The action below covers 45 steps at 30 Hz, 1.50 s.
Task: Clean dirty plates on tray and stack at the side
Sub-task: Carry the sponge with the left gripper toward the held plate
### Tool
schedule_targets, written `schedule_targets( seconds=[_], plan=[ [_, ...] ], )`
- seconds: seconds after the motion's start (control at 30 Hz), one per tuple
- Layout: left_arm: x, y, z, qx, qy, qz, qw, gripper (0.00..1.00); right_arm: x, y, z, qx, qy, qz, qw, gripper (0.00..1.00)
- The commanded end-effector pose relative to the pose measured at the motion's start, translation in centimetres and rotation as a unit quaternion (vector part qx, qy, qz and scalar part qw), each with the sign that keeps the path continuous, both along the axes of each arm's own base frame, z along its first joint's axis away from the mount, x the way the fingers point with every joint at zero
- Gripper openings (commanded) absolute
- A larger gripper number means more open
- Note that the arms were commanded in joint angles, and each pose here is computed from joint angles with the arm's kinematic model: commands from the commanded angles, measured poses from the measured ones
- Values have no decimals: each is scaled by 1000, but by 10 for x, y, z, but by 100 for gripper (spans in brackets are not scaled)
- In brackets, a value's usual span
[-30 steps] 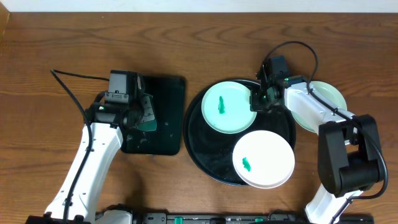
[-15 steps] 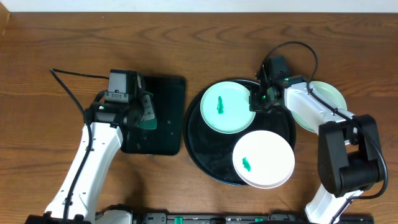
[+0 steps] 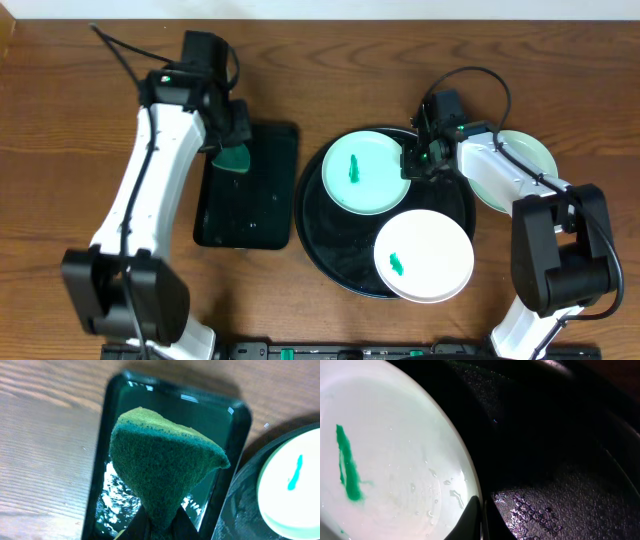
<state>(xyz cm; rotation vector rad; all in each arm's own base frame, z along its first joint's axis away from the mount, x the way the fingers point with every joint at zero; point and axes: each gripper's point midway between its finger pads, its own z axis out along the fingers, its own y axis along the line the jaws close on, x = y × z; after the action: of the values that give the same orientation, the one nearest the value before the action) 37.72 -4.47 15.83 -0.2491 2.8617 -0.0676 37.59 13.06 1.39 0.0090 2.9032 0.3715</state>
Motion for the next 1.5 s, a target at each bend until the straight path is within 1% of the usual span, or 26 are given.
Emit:
schedule_targets(
  seconds=[0.0,0.17,0.43,0.5,0.67,0.8,1.03,1.23,1.47],
  plan=[
    [-2,-4,-21,14,33,-16,999,7,-2,-2,-3,5,9,-10,1000,1],
    [-6,-10,-37,18,57,-24,998,7,-2,-2,-3,6,9,-10,1000,1],
    [-5,-10,-38,17,56,-24,998,7,-2,-2,-3,6,8,-10,1000,1],
    [-6,-14,-38,7,57,-12,998,7,-2,-2,-3,6,8,-10,1000,1],
    [-6,-40,-37,-47,56,-17,997,8,-2,-2,-3,6,8,-10,1000,1],
    [0,-58,-35,-54,38,-20,998,7,-2,-2,-3,6,8,-10,1000,1],
    [0,-110,-30,-62,8,-81,995,7,-2,-2,-3,6,8,-10,1000,1],
    [-1,-147,-26,-87,-10,-65,994,7,-3,0,-3,6,8,-8,1000,1],
    [-1,-170,-22,-98,-28,-85,991,7,-4,5,-3,6,8,-1,1000,1]
  ],
)
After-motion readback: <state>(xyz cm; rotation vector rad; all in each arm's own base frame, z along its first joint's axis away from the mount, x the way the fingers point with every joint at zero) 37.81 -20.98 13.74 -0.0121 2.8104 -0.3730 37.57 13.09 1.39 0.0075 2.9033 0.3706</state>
